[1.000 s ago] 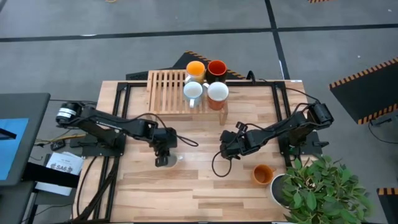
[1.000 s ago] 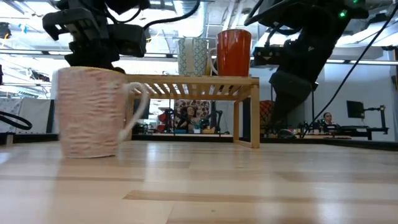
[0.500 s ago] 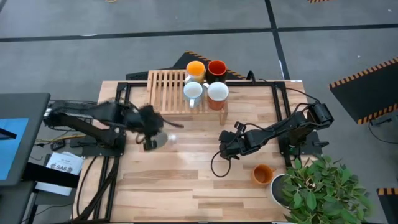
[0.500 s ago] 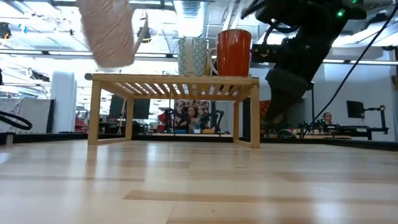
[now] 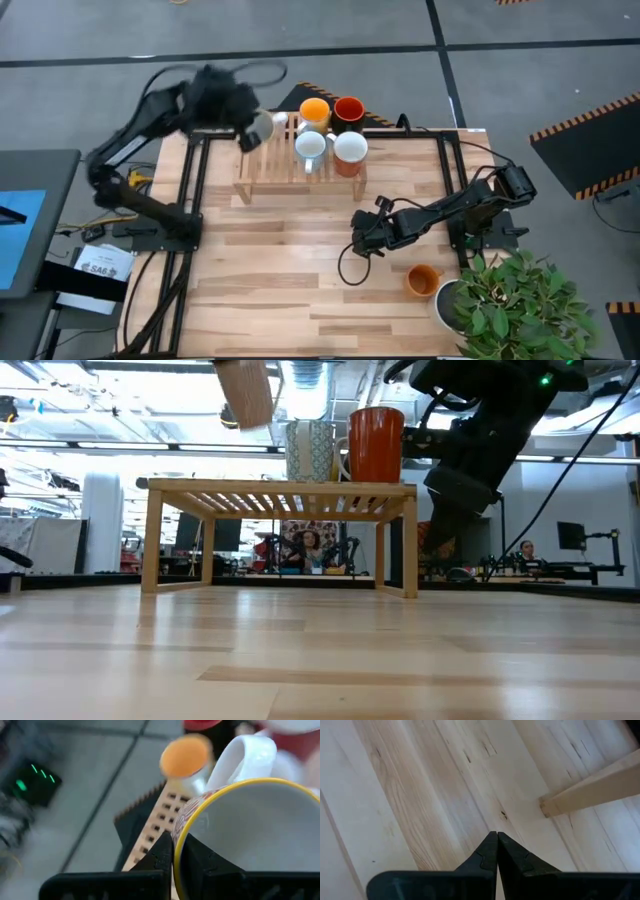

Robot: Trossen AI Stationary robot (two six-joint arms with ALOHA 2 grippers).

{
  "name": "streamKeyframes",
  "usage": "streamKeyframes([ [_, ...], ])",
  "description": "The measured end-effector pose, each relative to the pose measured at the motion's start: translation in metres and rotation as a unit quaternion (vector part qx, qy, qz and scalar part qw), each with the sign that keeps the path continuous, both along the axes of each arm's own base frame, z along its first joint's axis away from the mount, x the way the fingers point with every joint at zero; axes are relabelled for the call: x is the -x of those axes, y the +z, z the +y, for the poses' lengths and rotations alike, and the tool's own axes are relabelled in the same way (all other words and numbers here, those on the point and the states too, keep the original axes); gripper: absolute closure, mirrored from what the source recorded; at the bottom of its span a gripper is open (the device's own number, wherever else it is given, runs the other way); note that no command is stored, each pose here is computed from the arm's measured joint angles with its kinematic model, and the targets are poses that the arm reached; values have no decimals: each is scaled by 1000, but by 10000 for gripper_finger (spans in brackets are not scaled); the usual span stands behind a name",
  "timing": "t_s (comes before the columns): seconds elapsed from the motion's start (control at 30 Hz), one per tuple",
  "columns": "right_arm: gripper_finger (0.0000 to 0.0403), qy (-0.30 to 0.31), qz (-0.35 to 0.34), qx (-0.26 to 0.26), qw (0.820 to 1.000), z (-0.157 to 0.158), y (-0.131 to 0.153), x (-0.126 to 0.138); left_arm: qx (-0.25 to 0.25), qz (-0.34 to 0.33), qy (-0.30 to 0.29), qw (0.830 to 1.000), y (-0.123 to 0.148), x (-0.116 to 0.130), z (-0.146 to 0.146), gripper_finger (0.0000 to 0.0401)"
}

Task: Place coffee mugs
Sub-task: Put the orange patterned mug on the shelf

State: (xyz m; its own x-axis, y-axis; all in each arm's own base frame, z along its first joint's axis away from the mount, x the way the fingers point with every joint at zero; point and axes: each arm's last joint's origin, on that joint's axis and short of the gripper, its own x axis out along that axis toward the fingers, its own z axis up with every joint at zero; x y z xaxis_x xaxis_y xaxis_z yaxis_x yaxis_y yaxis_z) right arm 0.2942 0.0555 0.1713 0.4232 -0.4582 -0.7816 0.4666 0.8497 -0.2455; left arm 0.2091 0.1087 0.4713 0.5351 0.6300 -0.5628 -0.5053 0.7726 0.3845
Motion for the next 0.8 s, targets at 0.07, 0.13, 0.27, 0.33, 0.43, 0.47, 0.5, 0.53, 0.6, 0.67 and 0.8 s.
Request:
streamKeyframes([
  [0.07, 371, 0, 0, 0, 1000, 0, 0, 0, 30, 18, 10, 999, -9, -6, 28, 399],
  [0.13, 371, 0, 0, 0, 1000, 0, 0, 0, 50, 36, 23, 998, -18, -12, 51, 398],
  [0.27, 371, 0, 0, 0, 1000, 0, 0, 0, 93, 29, 11, 995, -37, -25, 91, 394],
  [0.33, 371, 0, 0, -1, 1000, 0, 0, 0, 114, 33, 6, 993, -49, -32, 104, 393],
  [0.43, 371, 0, 0, -1, 1000, 0, 0, 0, 127, 49, 16, 991, -64, -39, 121, 392],
  [0.47, 371, 0, 0, -1, 1000, 0, 0, 0, 128, 56, 22, 990, -68, -41, 124, 392],
  [0.5, 371, 0, 0, -1, 1000, 0, 0, 0, 130, 63, 28, 989, -71, -42, 128, 391],
  [0.53, 371, 0, 0, -1, 1000, 0, 0, 0, 133, 67, 30, 988, -74, -43, 130, 391],
  [0.6, 371, 0, 0, -1, 1000, 0, 0, 0, 136, 69, 32, 988, -77, -44, 133, 391],
  [0.67, 371, 0, -1, -2, 1000, 0, 0, 0, 134, 68, 31, 988, -76, -44, 132, 390],
  [0.8, 371, 0, -2, -2, 1000, 0, 0, 0, 136, 60, 37, 988, -74, -43, 130, 390],
])
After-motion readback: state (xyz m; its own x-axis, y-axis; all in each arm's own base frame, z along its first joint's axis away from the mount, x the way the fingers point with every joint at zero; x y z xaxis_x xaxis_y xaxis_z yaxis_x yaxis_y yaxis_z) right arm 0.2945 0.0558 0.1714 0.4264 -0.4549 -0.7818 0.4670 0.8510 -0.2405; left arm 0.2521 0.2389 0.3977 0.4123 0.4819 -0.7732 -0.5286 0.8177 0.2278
